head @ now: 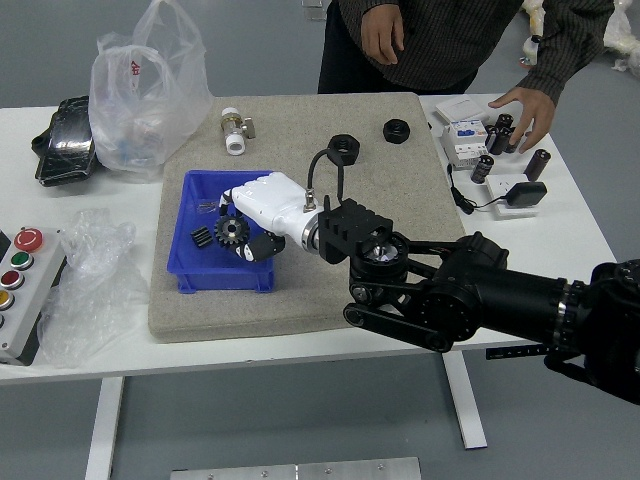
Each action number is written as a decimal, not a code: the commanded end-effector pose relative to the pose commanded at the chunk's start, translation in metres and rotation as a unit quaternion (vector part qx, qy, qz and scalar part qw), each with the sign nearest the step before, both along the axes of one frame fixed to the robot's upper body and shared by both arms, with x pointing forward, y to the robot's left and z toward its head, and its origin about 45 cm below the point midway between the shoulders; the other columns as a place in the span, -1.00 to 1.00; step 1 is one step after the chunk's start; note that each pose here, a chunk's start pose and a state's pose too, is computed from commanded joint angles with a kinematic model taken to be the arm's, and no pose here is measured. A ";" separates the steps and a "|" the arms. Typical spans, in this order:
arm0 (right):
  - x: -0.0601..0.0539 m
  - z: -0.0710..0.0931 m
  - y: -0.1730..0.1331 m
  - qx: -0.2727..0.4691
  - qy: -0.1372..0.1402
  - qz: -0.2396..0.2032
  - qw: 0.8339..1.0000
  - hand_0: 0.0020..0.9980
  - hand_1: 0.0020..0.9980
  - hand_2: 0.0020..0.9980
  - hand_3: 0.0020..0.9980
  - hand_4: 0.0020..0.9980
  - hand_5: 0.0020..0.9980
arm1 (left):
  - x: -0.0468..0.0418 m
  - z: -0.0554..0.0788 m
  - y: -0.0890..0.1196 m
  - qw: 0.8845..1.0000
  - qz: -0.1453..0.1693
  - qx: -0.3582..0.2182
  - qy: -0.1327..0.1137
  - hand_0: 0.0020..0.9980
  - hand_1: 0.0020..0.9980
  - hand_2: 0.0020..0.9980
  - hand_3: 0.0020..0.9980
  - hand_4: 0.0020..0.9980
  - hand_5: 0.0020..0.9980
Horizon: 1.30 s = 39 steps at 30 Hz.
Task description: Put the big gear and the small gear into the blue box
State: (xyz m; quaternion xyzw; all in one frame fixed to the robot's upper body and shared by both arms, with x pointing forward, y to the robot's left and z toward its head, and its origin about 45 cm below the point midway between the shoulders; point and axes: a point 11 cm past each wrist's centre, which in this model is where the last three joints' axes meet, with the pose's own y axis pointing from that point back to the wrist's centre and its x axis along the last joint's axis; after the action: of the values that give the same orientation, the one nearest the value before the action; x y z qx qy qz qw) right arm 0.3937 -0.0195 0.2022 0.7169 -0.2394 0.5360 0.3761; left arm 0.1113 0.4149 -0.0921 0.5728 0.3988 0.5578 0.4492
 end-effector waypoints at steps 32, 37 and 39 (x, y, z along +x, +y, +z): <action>0.014 0.049 -0.103 0.375 0.086 -0.113 0.916 0.04 0.43 0.46 0.38 0.31 -0.43 | -0.0117 -0.003 0.000 1.000 0.012 0.000 0.003 0.41 0.40 0.35 0.61 0.44 0.15; 0.009 0.056 -0.142 0.467 0.105 -0.129 0.869 0.07 0.42 0.44 0.36 0.32 -0.44 | -0.0159 -0.004 0.000 1.000 0.016 0.000 0.005 0.41 0.40 0.35 0.61 0.44 0.15; 0.005 0.058 -0.161 0.507 0.111 -0.139 0.843 0.07 0.42 0.44 0.36 0.32 -0.44 | -0.0160 -0.004 0.000 1.000 0.015 0.001 0.005 0.41 0.40 0.35 0.61 0.44 0.15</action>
State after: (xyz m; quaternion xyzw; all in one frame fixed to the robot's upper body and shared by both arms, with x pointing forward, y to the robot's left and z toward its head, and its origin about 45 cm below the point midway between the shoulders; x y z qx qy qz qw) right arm 0.3990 -0.1806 0.2600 0.8213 -0.5320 0.1987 0.0546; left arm 0.0953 0.4152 -0.0962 0.5699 0.4089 0.5619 0.4386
